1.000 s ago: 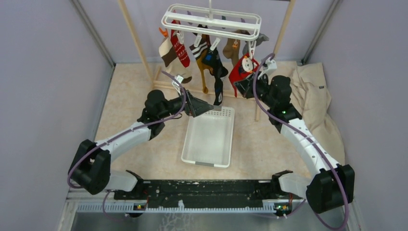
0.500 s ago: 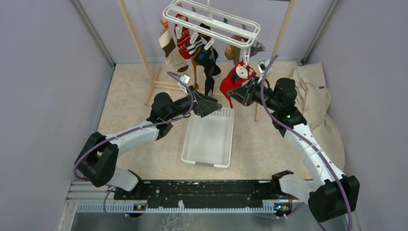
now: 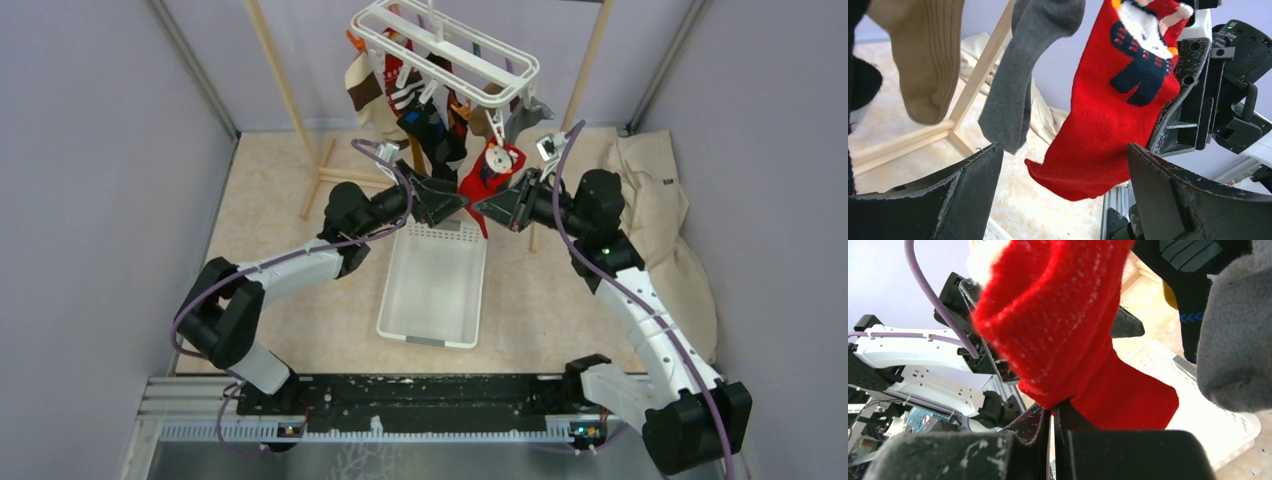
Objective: Remove the socks clipped to the hanger
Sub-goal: Remove the sock from the hanger.
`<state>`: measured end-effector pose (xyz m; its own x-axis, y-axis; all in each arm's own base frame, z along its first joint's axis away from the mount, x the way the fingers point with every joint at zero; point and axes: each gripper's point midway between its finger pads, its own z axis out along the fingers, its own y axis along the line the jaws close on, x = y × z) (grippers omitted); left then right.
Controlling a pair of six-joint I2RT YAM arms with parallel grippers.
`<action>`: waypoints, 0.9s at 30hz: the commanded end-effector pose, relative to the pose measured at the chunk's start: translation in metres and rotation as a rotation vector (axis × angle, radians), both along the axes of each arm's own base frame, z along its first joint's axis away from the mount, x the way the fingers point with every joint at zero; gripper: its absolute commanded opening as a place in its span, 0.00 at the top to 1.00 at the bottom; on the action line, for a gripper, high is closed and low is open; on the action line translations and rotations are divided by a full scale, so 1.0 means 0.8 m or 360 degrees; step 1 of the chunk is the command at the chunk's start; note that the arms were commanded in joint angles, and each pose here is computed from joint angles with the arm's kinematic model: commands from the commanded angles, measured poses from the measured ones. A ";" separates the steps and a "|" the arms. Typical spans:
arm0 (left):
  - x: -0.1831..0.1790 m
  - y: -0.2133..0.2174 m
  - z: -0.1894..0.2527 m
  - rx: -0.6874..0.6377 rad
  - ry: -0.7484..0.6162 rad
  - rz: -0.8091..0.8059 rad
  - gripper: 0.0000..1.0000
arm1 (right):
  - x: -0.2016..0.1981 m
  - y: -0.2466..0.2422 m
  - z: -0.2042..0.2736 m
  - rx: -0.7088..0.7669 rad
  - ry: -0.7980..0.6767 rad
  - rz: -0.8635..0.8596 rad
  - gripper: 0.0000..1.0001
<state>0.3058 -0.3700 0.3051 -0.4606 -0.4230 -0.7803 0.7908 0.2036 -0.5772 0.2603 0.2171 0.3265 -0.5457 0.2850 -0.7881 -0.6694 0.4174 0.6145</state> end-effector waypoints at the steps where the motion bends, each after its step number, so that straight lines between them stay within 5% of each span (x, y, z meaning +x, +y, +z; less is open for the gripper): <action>1: -0.004 0.003 0.023 -0.0105 -0.0212 -0.0031 0.01 | -0.014 -0.003 0.019 0.0034 -0.0084 0.0044 1.00; 10: -0.026 -0.015 0.029 -0.0238 -0.0225 -0.0312 0.01 | -0.007 -0.005 0.013 0.0052 -0.0056 0.0046 1.00; 13: -0.027 -0.014 0.029 -0.0269 -0.0224 -0.0335 0.08 | -0.002 -0.006 0.014 0.0055 -0.0049 0.0036 1.00; 23: -0.042 -0.015 0.041 -0.0285 -0.0210 -0.0469 1.00 | 0.018 -0.013 0.005 -0.0042 -0.0018 -0.0060 1.00; 27: -0.035 -0.016 0.041 -0.0233 -0.0179 -0.0414 1.00 | 0.025 -0.019 0.000 -0.0108 0.0010 -0.0127 0.99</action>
<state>0.2796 -0.3846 0.3218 -0.5112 -0.4103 -0.7552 0.8468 -0.0904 -0.5241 0.2700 0.2091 0.3033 -0.6056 0.2707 -0.7483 -0.6023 0.4587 0.6533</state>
